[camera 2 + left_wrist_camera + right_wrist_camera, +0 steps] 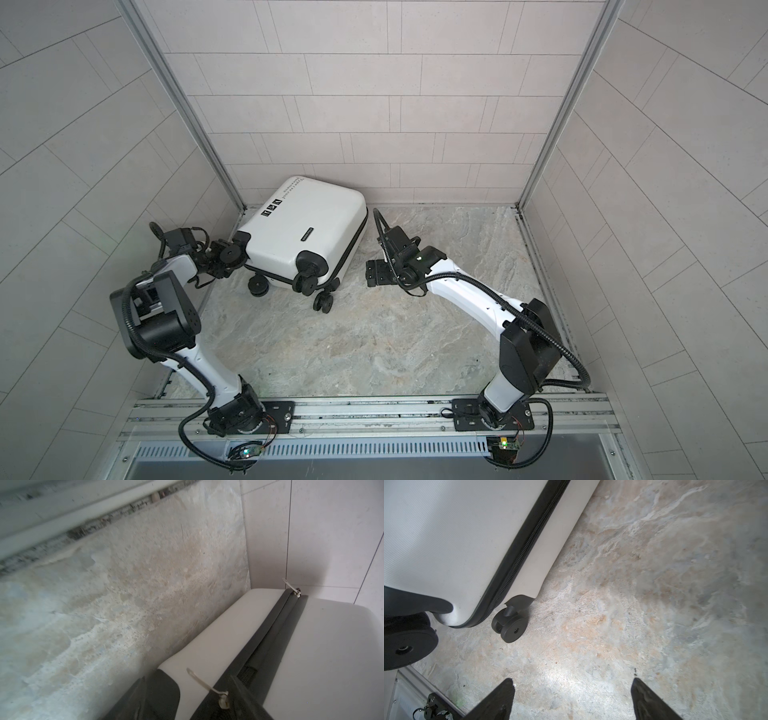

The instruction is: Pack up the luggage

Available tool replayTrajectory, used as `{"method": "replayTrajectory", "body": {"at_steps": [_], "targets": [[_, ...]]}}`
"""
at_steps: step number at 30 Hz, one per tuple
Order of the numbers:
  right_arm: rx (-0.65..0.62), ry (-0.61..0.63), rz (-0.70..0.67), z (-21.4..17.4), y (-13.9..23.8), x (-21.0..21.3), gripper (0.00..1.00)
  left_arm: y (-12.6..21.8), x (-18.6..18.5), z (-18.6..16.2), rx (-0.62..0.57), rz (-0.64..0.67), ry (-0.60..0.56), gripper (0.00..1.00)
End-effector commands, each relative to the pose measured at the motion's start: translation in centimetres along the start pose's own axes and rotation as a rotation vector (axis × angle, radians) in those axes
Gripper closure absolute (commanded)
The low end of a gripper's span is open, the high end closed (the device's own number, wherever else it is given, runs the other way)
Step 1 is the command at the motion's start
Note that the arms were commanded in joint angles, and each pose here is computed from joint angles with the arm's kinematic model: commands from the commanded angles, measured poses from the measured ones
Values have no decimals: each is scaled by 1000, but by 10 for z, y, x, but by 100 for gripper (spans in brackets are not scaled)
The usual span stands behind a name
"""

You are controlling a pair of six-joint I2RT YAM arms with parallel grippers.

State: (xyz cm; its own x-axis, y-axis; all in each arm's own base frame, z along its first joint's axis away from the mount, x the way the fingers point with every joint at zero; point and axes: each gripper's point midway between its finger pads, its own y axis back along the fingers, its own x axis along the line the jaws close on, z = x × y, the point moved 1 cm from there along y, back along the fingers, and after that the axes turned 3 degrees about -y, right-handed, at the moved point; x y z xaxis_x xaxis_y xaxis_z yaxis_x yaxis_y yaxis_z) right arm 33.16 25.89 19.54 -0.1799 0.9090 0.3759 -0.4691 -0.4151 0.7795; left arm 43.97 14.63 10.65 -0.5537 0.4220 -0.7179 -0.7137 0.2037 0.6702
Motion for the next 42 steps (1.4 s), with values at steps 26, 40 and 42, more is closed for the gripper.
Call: {"method": "replayTrajectory", "body": {"at_steps": [26, 40, 42], "targets": [[-72, 162, -80, 49, 48, -13, 4, 11, -79, -168, 182, -106, -318, 33], [40, 284, -217, 62, 18, -31, 4, 139, -81, -209, 73, 30, -625, 25], [58, 287, -219, 60, 13, -32, 4, 146, -79, -229, 95, 41, -674, 25]]}}
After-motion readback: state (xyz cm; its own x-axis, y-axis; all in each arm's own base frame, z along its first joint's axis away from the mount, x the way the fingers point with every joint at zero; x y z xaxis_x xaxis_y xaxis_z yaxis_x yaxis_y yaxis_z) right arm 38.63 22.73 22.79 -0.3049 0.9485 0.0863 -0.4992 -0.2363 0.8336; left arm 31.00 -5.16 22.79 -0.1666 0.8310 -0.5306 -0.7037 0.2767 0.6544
